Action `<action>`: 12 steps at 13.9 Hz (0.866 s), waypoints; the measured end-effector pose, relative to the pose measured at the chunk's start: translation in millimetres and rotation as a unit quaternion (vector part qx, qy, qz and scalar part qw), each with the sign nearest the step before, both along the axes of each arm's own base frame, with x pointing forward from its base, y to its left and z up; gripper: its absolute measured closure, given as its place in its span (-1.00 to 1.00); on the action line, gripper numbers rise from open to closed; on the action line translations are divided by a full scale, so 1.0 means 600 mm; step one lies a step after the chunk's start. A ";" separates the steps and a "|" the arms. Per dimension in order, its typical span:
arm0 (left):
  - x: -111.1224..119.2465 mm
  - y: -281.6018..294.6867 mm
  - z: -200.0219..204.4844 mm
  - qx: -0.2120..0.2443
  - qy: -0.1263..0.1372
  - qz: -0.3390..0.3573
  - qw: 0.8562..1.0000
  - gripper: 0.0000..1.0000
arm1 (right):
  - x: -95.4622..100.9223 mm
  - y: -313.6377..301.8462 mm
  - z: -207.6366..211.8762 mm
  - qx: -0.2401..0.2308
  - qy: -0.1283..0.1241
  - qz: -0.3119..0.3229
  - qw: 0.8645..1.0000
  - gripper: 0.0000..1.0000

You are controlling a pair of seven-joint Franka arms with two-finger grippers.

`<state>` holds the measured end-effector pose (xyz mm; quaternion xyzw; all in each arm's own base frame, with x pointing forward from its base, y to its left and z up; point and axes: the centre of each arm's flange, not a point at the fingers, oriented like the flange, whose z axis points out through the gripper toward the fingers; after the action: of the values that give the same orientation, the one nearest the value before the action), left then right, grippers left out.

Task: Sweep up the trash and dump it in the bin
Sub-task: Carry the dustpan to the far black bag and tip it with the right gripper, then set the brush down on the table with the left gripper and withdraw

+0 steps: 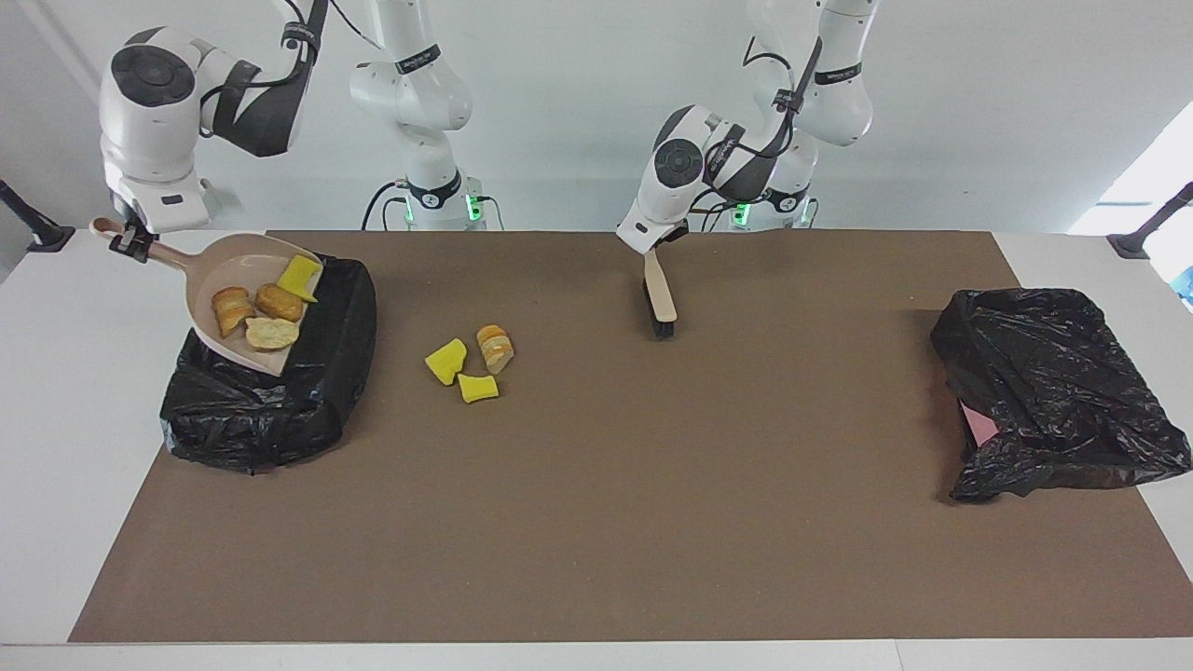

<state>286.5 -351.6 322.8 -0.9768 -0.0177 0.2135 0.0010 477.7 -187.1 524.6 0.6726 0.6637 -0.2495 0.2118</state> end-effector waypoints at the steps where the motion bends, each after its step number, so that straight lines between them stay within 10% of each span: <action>1: -0.002 0.002 -0.003 0.002 0.001 0.000 1.000 0.46 | -0.001 0.009 0.004 -0.012 0.002 0.010 1.000 0.36; 4: -0.003 0.001 -0.001 0.008 0.000 0.017 1.000 0.46 | -0.009 0.011 0.014 -0.031 0.004 0.018 0.999 0.36; 10: 0.047 0.019 0.027 -0.005 -0.017 0.060 0.998 -0.88 | -0.013 0.057 0.055 -0.089 -0.015 0.031 0.995 0.36; 12: 0.105 0.047 0.050 -0.017 -0.031 0.095 0.995 -1.00 | -0.010 0.070 0.060 -0.115 -0.045 0.011 0.992 0.36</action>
<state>349.3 -323.6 352.8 -0.9767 -0.1064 0.1828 -0.0365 471.9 -145.4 560.7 0.6468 0.6279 -0.2914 0.3202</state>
